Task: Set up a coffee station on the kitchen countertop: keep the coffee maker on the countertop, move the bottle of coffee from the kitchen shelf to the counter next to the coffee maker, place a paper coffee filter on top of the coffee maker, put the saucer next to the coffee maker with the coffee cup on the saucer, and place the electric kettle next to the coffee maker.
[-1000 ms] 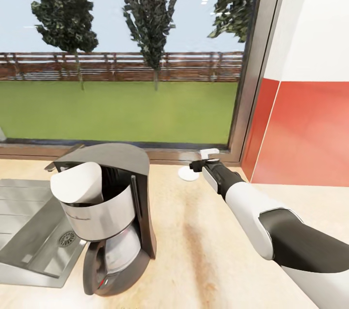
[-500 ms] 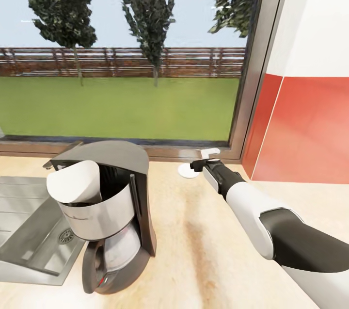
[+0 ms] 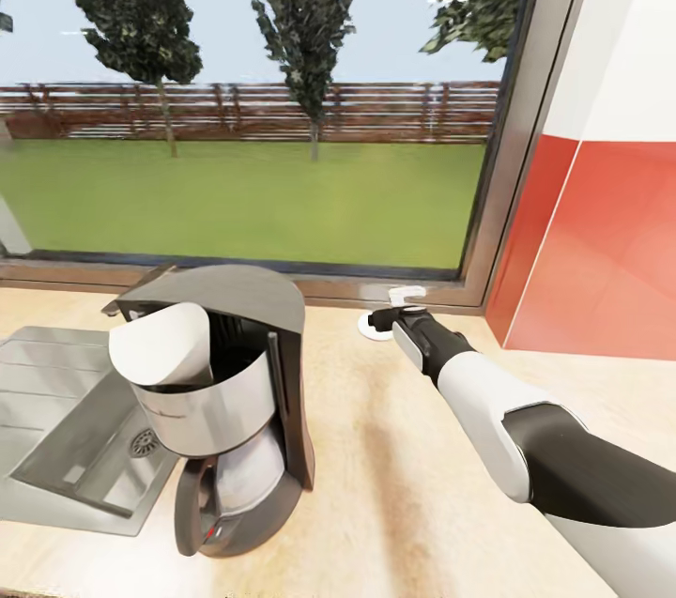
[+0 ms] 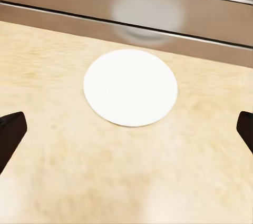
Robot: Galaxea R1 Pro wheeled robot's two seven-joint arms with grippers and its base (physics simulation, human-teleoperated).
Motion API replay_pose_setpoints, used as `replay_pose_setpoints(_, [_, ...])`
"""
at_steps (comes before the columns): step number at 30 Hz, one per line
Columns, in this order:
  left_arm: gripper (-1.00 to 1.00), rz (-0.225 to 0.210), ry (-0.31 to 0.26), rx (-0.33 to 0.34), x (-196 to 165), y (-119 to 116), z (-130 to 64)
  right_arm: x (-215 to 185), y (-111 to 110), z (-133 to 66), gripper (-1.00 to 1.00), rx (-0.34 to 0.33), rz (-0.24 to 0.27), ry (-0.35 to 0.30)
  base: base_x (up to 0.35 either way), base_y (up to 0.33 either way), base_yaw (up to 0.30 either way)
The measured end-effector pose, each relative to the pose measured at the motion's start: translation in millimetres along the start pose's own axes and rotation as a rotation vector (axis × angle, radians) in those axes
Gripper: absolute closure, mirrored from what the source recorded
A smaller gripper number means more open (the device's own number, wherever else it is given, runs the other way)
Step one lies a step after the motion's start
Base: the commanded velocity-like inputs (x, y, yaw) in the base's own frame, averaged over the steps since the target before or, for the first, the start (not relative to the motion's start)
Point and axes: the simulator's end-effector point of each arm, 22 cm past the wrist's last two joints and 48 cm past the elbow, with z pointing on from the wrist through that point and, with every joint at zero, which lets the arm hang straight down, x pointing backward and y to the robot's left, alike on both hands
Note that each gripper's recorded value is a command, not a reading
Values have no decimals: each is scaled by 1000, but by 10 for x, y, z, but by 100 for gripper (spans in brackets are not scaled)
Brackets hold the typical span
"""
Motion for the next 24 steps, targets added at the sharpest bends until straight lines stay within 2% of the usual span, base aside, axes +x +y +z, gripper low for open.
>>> replay_pose_setpoints(4, [-100,1,5,0,21,-1,-2,20,0,25,-100,0,5,2,0,0,143])
replay_pose_setpoints(10, [-100,4,14,1,57,-1,-5,-195,-19,16,-100,1,11,-47,0,0,133])
replay_pose_setpoints(16, [-100,6,24,1,93,-1,-9,-145,-224,74,-100,25,15,-41,0,0,30])
replay_pose_setpoints(24, [-100,10,36,2,142,-3,-14,-66,-240,136,-100,27,16,-29,0,0,2])
